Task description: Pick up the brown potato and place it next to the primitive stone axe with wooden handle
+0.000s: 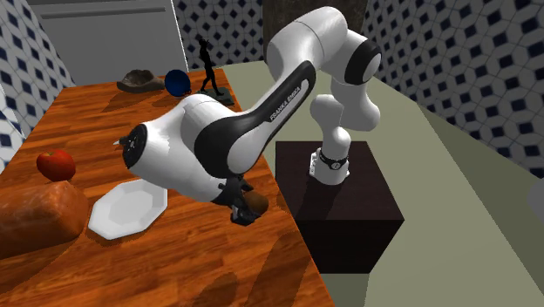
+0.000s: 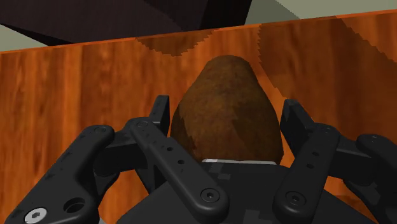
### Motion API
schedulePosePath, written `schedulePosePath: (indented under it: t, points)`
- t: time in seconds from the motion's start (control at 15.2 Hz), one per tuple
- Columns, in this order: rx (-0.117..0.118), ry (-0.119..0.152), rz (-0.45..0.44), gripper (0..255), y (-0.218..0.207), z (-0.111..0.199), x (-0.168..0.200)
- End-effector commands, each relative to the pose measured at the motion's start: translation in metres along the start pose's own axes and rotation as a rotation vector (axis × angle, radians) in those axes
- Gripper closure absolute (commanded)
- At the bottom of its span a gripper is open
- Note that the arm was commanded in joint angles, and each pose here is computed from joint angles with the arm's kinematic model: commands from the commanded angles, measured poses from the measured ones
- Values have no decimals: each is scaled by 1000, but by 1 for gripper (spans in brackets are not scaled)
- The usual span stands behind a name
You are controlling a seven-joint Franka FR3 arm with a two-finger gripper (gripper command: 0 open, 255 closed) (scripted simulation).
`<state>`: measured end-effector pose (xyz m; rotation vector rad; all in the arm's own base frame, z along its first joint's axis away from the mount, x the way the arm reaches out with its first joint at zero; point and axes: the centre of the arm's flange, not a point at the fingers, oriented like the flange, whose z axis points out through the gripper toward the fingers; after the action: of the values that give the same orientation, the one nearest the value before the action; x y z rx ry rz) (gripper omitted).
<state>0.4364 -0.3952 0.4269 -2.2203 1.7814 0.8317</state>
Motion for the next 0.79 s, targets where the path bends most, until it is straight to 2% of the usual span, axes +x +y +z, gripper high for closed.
schedulePosePath:
  t: [0.0, 0.26, 0.73]
  points:
    - [0, 0, 0, 255, 2, -8, -6]
    - [0, 0, 0, 255, 6, -24, -16]
    - [0, 0, 0, 255, 97, -12, 1]
